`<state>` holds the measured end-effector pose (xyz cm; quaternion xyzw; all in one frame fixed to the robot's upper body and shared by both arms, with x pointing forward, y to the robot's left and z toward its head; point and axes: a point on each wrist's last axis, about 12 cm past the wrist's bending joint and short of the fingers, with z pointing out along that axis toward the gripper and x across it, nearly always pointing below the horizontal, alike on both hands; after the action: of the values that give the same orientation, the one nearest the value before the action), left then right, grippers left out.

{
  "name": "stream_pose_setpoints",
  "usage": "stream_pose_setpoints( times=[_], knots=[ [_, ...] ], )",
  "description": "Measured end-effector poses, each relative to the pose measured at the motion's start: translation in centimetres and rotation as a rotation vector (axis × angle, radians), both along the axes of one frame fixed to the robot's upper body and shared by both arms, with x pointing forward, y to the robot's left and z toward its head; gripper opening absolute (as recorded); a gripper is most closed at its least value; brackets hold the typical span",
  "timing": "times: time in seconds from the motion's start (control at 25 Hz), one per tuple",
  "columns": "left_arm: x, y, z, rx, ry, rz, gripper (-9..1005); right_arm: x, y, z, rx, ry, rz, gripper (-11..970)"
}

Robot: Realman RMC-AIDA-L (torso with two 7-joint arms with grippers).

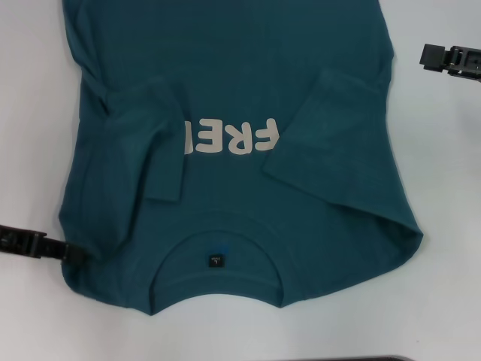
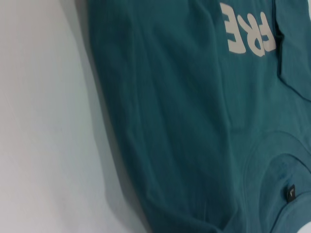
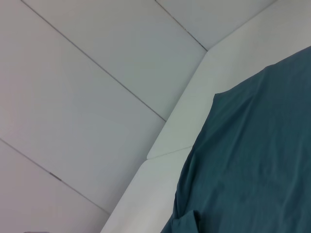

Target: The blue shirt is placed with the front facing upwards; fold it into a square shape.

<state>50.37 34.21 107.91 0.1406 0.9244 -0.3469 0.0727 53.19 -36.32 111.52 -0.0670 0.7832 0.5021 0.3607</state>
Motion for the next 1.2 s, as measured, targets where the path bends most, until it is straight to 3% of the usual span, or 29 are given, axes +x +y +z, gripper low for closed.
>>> stream_pose_setpoints(
  times=[0.08,0.28,0.52,0.92,1.2],
  knots=[
    [0.1,0.1,0.1,0.004,-0.002,0.008,412,0.0,0.0,0.0,0.0,0.0,0.0,543],
    [0.2,-0.1,0.2,0.011,0.003,0.001,189,-0.1,-0.1,0.0,0.0,0.001,-0.002,543],
    [0.1,0.0,0.1,0.015,0.007,0.001,136,-0.1,-0.1,0.0,0.0,0.0,-0.003,543],
    [-1.6,1.9,-0.2,0.017,0.014,0.039,125,-0.7,-0.4,-0.5,-0.014,0.005,-0.007,542],
    [-2.3,2.6,-0.6,0.009,0.02,0.07,126,-2.2,-1.3,-1.2,-0.035,0.031,-0.016,542]
  ],
)
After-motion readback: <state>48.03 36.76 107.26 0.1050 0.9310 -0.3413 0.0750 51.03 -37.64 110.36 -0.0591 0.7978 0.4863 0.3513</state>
